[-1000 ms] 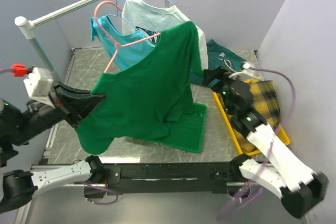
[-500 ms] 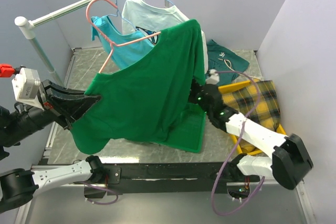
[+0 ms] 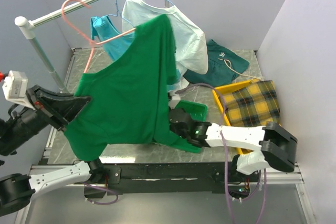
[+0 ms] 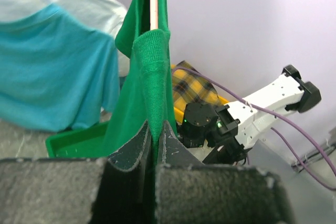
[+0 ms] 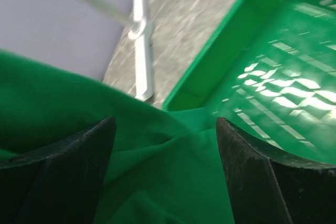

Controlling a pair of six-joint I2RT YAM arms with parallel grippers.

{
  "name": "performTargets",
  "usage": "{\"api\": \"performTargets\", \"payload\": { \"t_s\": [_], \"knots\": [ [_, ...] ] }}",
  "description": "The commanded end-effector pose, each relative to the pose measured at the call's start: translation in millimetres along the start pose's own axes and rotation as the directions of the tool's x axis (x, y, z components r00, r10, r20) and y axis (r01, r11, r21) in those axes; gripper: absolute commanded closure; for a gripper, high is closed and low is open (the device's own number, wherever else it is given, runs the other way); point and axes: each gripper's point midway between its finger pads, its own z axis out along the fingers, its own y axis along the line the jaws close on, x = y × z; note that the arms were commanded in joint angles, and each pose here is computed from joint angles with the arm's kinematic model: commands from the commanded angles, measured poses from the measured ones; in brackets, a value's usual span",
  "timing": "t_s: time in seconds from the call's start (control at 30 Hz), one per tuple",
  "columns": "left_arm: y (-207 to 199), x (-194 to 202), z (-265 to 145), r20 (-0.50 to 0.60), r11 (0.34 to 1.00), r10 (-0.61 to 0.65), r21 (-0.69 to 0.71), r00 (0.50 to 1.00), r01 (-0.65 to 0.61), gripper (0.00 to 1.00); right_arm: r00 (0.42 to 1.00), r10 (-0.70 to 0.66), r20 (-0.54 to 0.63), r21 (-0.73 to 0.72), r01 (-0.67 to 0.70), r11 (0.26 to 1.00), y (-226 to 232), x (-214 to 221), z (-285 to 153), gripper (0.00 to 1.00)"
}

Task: Place the t-shirt on the hanger
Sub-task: Place the hanger at the clothesline.

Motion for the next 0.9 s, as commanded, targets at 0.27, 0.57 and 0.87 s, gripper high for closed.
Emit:
{"api": "performTargets", "payload": {
  "t_s": [0.27, 0.57, 0.87],
  "knots": [
    [33, -9, -46, 0.124, 0.981, -0.121, -0.137, 0.985, 0.138, 0.99, 0.999, -0.004, -0.038, -0.2, -0.004, 0.98, 88, 14, 27, 0.16],
    [54, -11, -73, 0.192, 0.962, -0.138, -0.208, 0.972, 0.177, 0.99, 0.998, -0.029, -0.057, -0.189, 0.018, 0.982, 95, 22, 40, 0.16],
    [77, 3, -70, 0.234, 0.928, -0.14, -0.308, 0.962, 0.21, 0.99, 0.996, -0.053, -0.066, -0.159, 0.042, 0.986, 91, 26, 50, 0.15]
  ]
}}
